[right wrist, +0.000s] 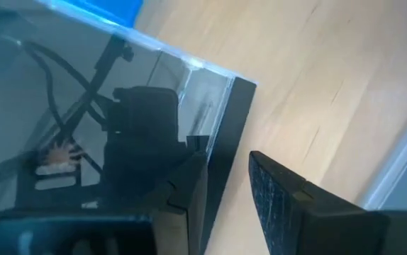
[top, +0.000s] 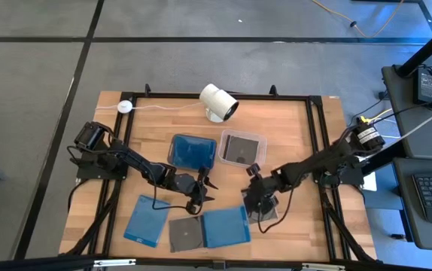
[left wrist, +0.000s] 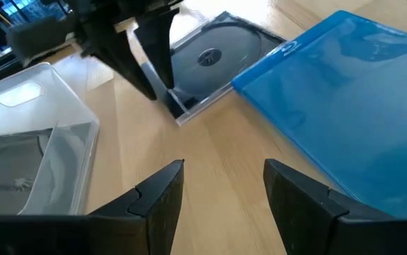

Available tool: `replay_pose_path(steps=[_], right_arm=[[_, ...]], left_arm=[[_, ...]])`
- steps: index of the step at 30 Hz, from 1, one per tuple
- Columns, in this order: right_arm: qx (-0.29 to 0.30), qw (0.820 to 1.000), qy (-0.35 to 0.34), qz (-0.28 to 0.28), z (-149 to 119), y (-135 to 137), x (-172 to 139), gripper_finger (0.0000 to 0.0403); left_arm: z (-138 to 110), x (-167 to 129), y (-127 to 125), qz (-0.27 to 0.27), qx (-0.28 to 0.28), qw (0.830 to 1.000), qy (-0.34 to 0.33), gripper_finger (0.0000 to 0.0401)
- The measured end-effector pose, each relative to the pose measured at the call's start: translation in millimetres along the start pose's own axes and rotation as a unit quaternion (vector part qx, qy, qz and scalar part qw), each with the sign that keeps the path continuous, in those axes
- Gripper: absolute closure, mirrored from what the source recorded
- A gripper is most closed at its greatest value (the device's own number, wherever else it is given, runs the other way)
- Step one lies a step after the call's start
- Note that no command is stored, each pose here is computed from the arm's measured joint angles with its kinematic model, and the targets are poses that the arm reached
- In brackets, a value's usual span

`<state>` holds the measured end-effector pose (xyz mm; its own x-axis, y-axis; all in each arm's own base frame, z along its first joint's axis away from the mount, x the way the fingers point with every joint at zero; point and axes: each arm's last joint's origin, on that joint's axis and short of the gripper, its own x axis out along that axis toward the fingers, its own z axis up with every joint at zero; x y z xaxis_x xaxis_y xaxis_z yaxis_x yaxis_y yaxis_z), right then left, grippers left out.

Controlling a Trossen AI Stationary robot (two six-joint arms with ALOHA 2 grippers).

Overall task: Pick & place jewel cases by type
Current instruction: Put the right black cd case into the transparent bin

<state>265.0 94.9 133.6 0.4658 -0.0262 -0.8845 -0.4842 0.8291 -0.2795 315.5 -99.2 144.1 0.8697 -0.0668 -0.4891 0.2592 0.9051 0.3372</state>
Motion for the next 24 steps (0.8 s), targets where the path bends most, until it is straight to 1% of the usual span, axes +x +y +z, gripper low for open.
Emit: replay_pose_path(steps=[4,7,9,12,14,17,20,24], right_arm=[[0.017,1.000,-0.012,0.011,1,-7,5,0.0292],[0.045,0.999,-0.016,0.014,1,-9,2,0.0292],[0.053,0.998,-0.021,0.018,1,-11,-3,0.0292],[0.064,0.996,-0.062,0.029,9,-15,-18,0.0292],[0.085,0.992,-0.080,0.050,11,-15,-27,0.0292],[0.154,0.981,-0.078,0.091,7,-15,-43,0.0292],[0.229,0.963,-0.047,0.137,0,-11,-57,0.0292],[0.274,0.945,-0.014,0.180,-5,3,-72,0.0292]], left_arm=[[0,0,0,0.000,0.001,1.000,-0.001,0.0207],[1,0,0,0.002,0.009,1.000,-0.006,0.0207],[2,0,1,0.003,0.010,1.000,-0.010,0.0207],[4,0,3,0.005,0.019,1.000,-0.021,0.0207],[3,1,5,0.000,0.030,0.999,-0.020,0.0207],[0,2,12,-0.012,0.026,0.999,-0.023,0.0207],[-4,6,24,-0.025,0.005,0.999,-0.027,0.0207],[-12,15,37,-0.024,-0.042,0.998,-0.045,0.0207]])
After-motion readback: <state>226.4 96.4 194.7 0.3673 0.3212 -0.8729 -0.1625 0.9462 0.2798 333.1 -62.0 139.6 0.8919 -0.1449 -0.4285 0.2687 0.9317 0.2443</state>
